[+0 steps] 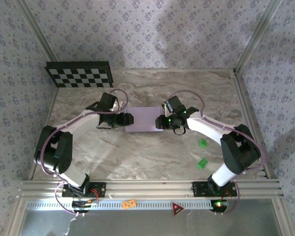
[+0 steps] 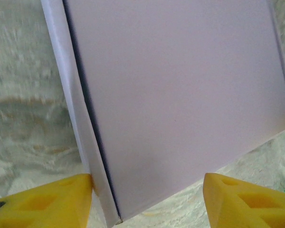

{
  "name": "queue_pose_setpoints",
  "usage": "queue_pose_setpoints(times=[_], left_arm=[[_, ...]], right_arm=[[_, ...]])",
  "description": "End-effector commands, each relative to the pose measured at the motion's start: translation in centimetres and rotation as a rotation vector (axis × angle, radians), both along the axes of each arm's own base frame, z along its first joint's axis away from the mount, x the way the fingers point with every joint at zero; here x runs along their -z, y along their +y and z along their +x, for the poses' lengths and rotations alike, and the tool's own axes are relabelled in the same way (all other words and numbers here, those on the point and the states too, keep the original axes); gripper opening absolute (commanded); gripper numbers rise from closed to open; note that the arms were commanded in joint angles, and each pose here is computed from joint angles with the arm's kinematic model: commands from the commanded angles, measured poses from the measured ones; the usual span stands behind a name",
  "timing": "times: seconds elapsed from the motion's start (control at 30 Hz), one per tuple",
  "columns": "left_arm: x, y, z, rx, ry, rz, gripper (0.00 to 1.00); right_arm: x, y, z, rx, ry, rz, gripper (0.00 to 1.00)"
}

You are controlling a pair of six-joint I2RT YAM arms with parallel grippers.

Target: Fold the paper box

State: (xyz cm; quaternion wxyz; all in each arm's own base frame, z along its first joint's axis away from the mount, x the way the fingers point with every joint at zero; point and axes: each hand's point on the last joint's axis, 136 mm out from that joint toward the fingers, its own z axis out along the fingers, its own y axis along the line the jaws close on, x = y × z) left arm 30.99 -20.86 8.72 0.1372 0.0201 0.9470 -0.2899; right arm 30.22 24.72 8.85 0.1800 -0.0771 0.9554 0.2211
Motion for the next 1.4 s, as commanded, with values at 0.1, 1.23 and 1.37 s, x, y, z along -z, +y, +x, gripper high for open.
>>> queue_pose_setpoints(times=[0.1, 1.23, 1.37], left_arm=[[-0.3, -0.3, -0.2, -0.019, -0.039, -0.042, 0.63], [-1.1, 2.0, 6.3, -0.062, -0.029, -0.050, 0.62], [-1.8, 5.0, 7.1, -0.113, -0.050, -0.016, 0.62]], right_arm=[[0.4, 0.3, -0.5, 0.033, 0.016, 0.045, 0.45], [0.1, 5.1, 6.0, -0.050, 0.107, 0.206, 0.47], [-1.3, 8.6, 6.7, -0.059, 0.050, 0.242, 0.46]])
